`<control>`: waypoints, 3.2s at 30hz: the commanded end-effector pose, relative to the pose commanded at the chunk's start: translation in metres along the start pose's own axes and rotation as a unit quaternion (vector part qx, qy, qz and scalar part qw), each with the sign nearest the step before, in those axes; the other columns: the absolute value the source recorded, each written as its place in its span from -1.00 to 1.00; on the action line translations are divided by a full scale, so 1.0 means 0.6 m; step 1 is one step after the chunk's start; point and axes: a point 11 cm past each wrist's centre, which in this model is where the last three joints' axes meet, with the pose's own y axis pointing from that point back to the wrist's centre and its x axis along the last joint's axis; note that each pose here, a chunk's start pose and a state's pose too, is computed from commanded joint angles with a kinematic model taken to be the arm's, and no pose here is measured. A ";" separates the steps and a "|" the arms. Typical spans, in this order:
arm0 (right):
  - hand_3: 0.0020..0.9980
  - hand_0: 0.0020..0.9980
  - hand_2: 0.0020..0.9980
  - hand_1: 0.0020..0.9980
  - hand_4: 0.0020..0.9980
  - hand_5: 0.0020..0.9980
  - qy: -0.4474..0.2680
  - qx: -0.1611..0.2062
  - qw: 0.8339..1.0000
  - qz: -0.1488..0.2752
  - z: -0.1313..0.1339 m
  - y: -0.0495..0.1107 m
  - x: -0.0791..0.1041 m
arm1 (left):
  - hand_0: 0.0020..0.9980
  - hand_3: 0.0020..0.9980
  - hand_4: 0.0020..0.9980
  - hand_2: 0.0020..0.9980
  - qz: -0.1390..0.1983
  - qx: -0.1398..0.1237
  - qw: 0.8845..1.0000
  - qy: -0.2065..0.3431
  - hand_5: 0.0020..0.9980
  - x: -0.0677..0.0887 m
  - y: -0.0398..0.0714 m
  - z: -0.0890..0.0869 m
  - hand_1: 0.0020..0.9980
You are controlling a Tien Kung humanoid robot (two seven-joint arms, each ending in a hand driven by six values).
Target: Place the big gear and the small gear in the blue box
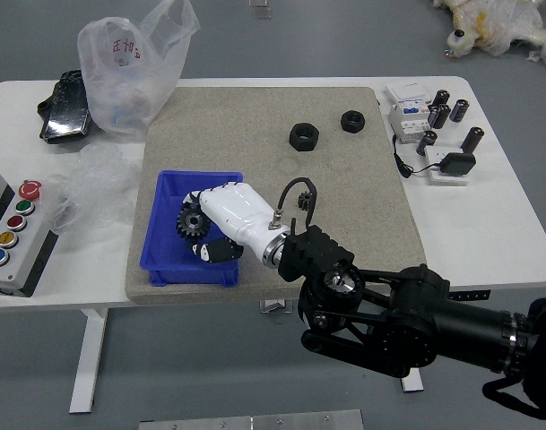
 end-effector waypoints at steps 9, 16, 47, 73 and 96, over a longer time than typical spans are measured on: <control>1.00 0.97 1.00 0.94 0.69 -0.26 -0.002 0.004 1.000 0.008 -0.002 -0.001 0.005 | 0.41 0.41 0.40 -0.05 -0.001 -0.002 1.000 0.000 -0.01 -0.002 0.000 0.003 -0.10; 1.00 0.86 0.96 0.88 0.74 -0.22 -0.049 -0.012 0.996 0.067 0.031 -0.001 0.058 | 0.41 0.41 0.40 -0.05 -0.002 -0.002 1.000 0.000 -0.01 -0.004 0.000 0.003 -0.09; 0.43 0.41 0.21 0.26 0.28 -0.60 -0.009 -0.224 0.975 -0.008 0.291 0.006 -0.004 | 0.41 0.42 0.40 -0.04 -0.002 -0.004 1.000 0.000 -0.01 -0.004 0.000 0.006 -0.08; -0.15 0.32 -0.48 -0.08 -0.32 -0.88 -0.012 -0.151 0.986 0.074 0.219 0.005 0.075 | 0.41 0.45 0.43 -0.04 -0.003 -0.008 1.000 0.001 0.09 -0.006 0.000 0.007 -0.08; 0.58 0.58 0.52 0.41 0.12 -0.65 -0.003 0.019 0.999 0.025 -0.006 0.006 0.011 | 0.41 0.46 0.45 -0.04 -0.003 -0.005 1.000 0.000 0.14 -0.006 0.000 0.006 -0.08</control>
